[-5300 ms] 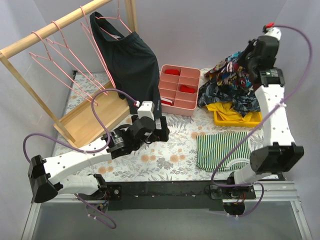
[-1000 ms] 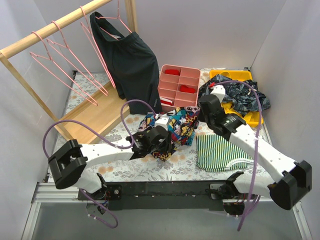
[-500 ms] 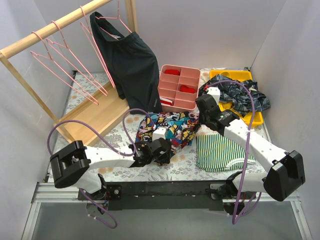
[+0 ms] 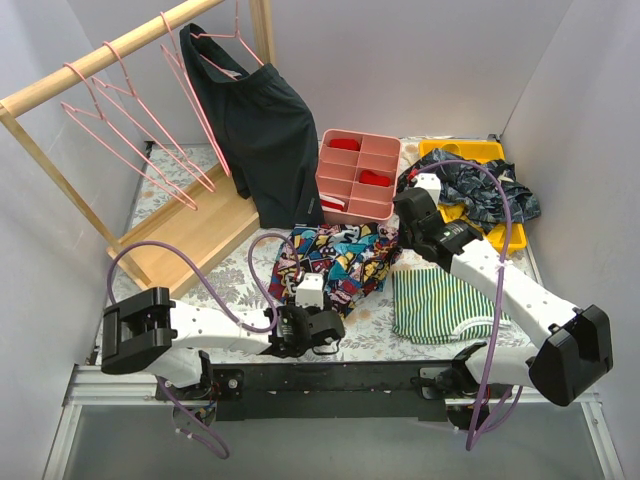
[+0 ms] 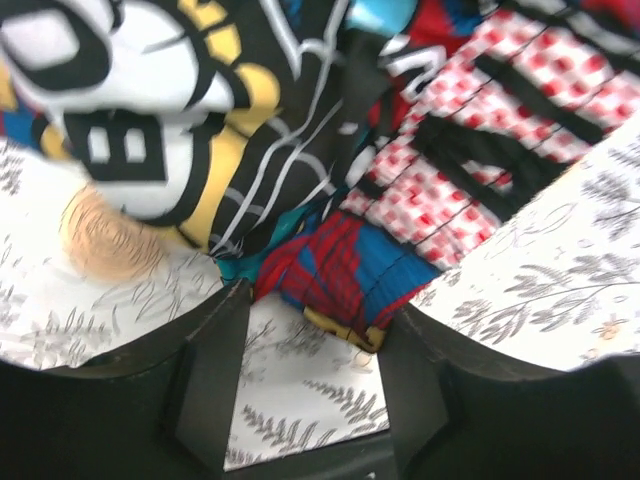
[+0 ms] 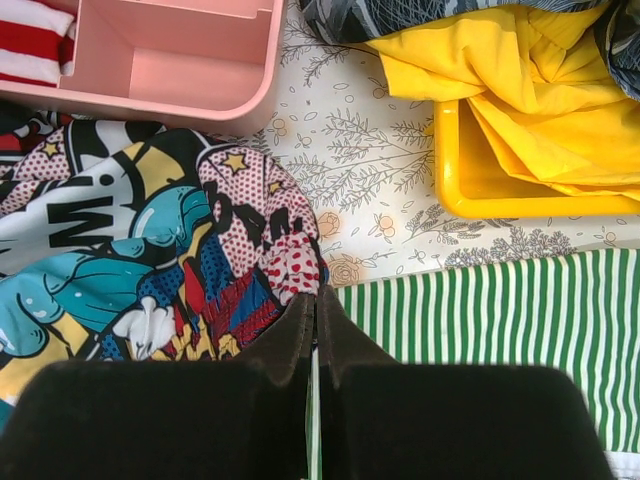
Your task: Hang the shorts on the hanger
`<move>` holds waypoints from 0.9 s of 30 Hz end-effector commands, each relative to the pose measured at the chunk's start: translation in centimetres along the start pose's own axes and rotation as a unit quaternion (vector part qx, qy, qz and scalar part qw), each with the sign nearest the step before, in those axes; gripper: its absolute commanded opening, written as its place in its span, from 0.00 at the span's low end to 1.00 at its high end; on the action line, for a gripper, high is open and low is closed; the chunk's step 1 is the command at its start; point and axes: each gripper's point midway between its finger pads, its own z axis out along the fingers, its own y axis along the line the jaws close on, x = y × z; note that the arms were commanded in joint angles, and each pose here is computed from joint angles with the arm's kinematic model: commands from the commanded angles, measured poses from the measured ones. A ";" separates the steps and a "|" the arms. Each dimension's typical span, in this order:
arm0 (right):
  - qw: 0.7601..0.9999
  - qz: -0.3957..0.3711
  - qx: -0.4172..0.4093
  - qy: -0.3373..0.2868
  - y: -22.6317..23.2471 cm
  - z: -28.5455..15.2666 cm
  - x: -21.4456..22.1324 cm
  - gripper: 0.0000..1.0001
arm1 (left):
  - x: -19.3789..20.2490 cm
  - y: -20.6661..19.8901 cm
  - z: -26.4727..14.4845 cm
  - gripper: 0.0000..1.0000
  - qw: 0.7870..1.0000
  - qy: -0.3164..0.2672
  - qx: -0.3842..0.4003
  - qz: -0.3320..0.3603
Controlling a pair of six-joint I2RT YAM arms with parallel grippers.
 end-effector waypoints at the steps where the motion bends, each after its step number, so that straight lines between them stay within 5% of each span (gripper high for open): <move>1: 0.999 0.017 -0.007 -0.033 -0.1 -1.1 -2.3 0.01 | -0.2 1.3 -0.7 0.52 0.999 -0.016 -0.046 -0.017; 8: 0.999 0.016 -0.013 -0.036 -0.1 -1.6 -2.6 0.01 | -3.1 0.1 0.8 0.52 0.993 -0.083 -0.055 -0.060; 11: 0.999 0.018 -0.013 -0.040 -0.2 -2.1 -3.0 0.01 | -4.7 1.2 1.5 0.34 0.987 -0.113 -0.094 -0.067; 14: 0.998 0.023 -0.013 -0.050 -0.7 -3.3 -3.7 0.01 | -7.4 2.0 -0.5 0.01 0.980 -0.148 -0.118 -0.061; 17: 0.996 0.038 -0.023 -0.078 -1.0 -5.6 -5.9 0.01 | -12.2 1.7 -5.5 0.00 0.977 -0.176 -0.105 -0.056; 22: 0.982 0.070 -0.068 -0.163 -1.0 -12.0 -13.0 0.01 | -23.9 -3.3 -19.4 0.00 0.969 -0.233 0.080 -0.029; 25: 0.963 0.091 -0.118 -0.225 -0.4 -17.3 -18.5 0.01 | -29.5 -2.9 -26.7 0.00 0.952 -0.279 0.123 -0.012; 27: 0.948 0.104 -0.145 -0.263 -0.3 -20.7 -21.6 0.01 | -31.4 -2.0 -28.1 0.00 0.952 -0.294 0.086 0.030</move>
